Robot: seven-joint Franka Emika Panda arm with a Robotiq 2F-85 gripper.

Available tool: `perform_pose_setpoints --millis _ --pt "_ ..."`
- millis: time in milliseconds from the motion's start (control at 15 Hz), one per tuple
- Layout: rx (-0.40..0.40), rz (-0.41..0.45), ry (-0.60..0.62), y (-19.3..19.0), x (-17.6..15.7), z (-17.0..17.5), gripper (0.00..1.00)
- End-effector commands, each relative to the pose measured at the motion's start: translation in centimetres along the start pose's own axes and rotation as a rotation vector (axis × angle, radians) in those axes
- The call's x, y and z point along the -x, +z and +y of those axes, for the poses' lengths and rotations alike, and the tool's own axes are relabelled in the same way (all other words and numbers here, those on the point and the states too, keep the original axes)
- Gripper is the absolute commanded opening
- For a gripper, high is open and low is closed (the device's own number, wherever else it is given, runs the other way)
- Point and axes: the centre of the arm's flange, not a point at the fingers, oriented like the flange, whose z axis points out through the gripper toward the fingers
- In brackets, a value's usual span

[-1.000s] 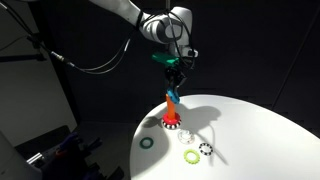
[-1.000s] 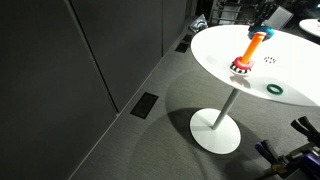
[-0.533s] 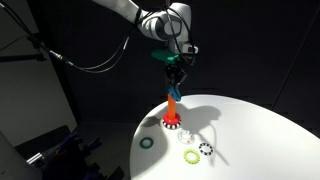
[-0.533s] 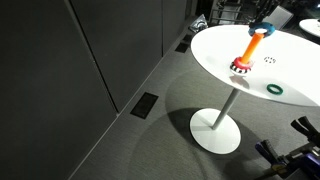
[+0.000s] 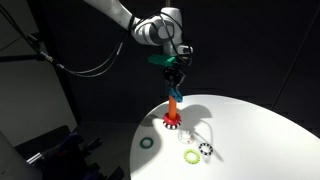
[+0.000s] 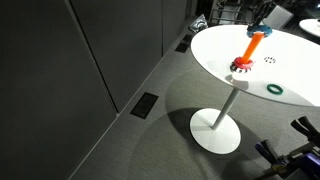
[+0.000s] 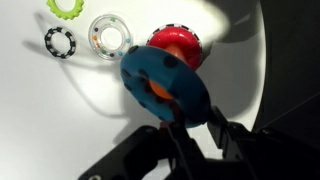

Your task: Move the ring stacking stand to the right, pick up the blue ring and stack it on the ring stacking stand

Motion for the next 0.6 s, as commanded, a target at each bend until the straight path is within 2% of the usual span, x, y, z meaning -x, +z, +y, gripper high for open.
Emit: perform_pose_setpoints --millis 0,533 --pt "0.055 0.038 -0.006 -0.3 1.9 -1.1 0.09" --pt "0.111 0.110 -0.024 -0.7 3.2 -2.4 0.09"
